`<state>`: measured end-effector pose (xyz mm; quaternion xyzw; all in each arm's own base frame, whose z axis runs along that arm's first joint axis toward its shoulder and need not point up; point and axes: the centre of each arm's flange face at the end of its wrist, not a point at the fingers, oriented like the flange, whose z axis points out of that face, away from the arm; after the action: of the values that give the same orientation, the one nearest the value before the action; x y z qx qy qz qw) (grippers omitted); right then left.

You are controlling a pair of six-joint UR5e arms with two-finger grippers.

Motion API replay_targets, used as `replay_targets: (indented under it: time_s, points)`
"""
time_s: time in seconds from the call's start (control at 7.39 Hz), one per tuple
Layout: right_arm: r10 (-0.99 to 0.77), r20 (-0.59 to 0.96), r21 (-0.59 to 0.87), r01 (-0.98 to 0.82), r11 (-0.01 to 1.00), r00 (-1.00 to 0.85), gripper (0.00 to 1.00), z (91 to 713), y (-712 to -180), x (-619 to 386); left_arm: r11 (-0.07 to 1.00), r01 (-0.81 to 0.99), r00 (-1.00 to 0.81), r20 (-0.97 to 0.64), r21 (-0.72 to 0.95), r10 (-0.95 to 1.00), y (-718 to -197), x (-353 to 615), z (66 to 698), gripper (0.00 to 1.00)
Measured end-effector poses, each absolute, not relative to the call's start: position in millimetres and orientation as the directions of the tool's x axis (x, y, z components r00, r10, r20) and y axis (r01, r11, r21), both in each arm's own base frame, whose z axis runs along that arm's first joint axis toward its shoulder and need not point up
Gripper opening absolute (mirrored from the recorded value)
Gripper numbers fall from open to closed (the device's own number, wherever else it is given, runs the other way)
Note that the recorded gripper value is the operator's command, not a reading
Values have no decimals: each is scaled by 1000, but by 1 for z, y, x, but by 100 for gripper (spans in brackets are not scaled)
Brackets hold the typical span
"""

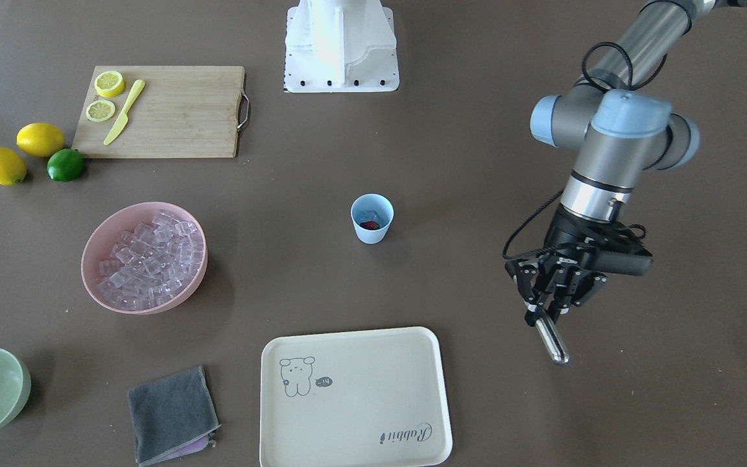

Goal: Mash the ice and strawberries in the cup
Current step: 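Lift the pestle with the left gripper and bring it over the cup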

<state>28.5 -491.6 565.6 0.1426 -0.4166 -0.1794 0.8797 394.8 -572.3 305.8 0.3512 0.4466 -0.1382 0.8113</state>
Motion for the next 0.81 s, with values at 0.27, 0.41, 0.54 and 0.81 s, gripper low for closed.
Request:
replay_targets:
  time_s: [0.27, 0.41, 0.54, 0.81]
  points:
    - [-421, 706, 390, 184, 902, 569, 99, 559, -496, 20, 581, 634, 570, -816, 510, 94, -480, 454, 236, 0]
    - [-417, 711, 385, 184, 905, 566, 99, 555, -500, 14, 533, 659, 578, -811, 531, 92, -450, 452, 200, 0]
    - [-409, 716, 377, 180, 909, 566, 99, 553, -502, 11, 506, 671, 582, -808, 541, 91, -434, 444, 164, 0]
    - [-403, 719, 372, 177, 911, 566, 99, 552, -503, 9, 491, 664, 612, -787, 564, 76, -425, 457, 131, 0]
